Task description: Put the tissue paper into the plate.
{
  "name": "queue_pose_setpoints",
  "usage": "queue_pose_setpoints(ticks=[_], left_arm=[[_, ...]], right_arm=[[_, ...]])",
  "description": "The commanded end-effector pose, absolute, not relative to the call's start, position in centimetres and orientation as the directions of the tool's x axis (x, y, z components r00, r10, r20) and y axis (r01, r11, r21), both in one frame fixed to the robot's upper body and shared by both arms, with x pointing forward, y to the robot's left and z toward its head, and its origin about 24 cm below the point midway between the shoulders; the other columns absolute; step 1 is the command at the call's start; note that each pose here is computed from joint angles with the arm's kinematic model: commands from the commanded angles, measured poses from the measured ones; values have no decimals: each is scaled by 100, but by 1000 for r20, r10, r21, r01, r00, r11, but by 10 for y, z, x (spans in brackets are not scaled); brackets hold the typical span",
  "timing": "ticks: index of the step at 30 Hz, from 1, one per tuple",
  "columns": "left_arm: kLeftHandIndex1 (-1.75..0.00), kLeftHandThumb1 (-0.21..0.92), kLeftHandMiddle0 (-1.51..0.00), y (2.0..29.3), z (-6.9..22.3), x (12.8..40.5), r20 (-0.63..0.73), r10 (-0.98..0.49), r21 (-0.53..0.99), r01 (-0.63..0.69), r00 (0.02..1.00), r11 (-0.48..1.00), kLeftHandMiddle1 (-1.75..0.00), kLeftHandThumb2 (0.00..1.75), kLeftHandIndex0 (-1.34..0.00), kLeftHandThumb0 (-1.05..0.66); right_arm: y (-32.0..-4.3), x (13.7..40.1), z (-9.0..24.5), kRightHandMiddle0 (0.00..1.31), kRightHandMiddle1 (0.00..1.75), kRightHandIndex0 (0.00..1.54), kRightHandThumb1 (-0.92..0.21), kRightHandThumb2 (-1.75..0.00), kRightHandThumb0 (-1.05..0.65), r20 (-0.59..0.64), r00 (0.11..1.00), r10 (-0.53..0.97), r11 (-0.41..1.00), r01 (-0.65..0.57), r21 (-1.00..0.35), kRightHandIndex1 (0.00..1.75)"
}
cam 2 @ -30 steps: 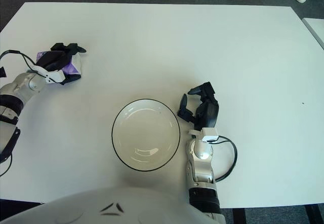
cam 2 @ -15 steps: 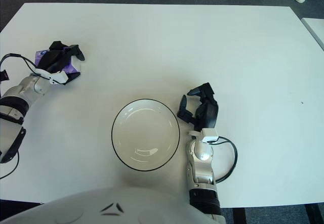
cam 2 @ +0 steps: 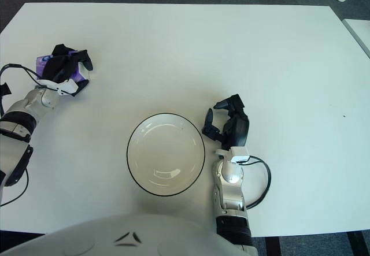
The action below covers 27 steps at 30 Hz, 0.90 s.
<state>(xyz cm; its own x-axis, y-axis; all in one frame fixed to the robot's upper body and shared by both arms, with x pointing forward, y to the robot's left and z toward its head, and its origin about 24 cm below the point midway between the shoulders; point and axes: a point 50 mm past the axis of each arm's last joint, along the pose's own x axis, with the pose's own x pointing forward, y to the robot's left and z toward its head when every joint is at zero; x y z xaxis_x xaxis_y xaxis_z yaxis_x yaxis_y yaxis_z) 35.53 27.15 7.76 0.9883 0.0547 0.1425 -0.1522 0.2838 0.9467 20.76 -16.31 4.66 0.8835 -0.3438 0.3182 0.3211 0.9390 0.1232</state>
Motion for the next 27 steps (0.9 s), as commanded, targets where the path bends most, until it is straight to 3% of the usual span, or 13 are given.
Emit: queue_pose_setpoints(ticks=[1, 9, 23, 27], left_arm=[[-175, -14, -102, 274, 15, 321, -79, 99, 957, 48, 992, 286, -145, 172, -76, 0], [-175, -11, -100, 274, 30, 330, -9, 106, 937, -29, 994, 349, -150, 171, -72, 0], [-175, -5, -95, 271, 81, 347, 259, 85, 843, -268, 962, 467, -154, 166, -66, 0], [-175, 1, -87, 266, 97, 348, 367, 64, 800, -351, 928, 487, -163, 163, -62, 0]], right_arm=[[-168, 194, 23, 61, 175, 111, -32, -132, -48, 207, 907, -366, 930, 355, 91, 175], [-167, 196, 23, 62, 175, 112, -31, -134, -49, 201, 908, -368, 930, 356, 96, 175], [-165, 200, 24, 63, 175, 116, -29, -136, -49, 227, 910, -347, 938, 331, 108, 175], [-165, 201, 24, 63, 175, 117, -29, -136, -49, 230, 910, -344, 939, 328, 105, 175]])
